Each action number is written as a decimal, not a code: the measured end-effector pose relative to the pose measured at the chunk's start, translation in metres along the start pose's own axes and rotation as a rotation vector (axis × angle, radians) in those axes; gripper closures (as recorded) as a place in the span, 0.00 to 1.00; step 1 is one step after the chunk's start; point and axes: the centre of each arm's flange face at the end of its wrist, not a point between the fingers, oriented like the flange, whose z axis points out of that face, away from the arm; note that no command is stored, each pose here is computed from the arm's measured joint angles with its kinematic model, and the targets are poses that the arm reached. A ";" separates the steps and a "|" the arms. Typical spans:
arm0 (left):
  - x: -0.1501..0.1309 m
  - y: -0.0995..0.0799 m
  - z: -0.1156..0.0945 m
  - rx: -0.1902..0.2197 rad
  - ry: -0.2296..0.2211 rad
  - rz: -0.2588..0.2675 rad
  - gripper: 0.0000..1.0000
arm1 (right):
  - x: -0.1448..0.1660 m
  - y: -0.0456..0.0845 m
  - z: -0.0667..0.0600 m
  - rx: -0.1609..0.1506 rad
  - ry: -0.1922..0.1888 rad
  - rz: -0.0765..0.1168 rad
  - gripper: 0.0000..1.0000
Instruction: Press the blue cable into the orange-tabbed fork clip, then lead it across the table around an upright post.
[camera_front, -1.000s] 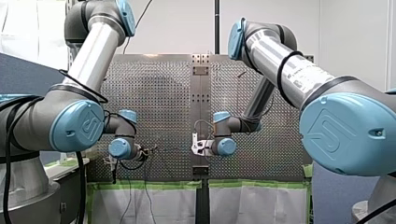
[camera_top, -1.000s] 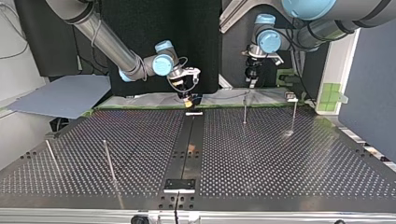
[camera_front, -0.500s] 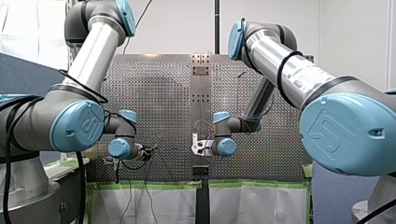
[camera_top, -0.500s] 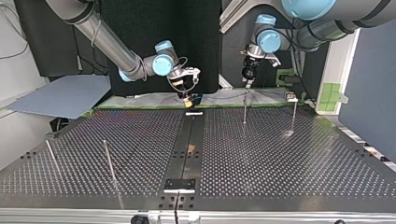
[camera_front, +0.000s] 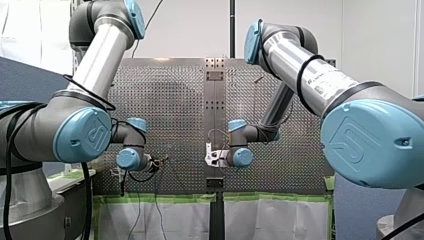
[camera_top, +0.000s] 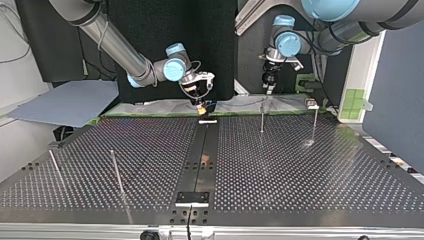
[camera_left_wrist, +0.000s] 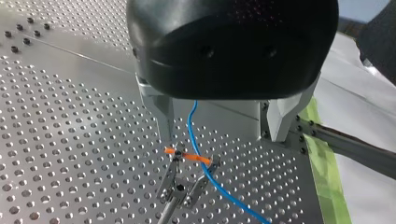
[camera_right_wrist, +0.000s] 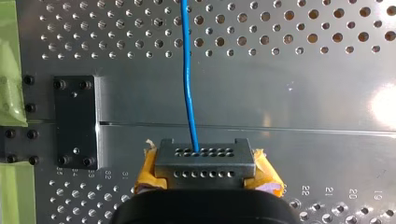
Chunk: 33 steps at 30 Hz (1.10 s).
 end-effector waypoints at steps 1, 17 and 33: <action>0.000 0.000 0.000 -0.004 0.000 0.003 0.00 | 0.000 0.000 0.000 0.000 0.000 0.000 1.00; 0.001 -0.003 -0.002 -0.005 0.006 0.067 0.00 | 0.000 0.000 0.000 0.000 -0.001 0.000 1.00; -0.005 -0.018 0.008 -0.049 -0.001 0.137 0.00 | 0.000 0.001 0.000 -0.002 0.002 0.000 1.00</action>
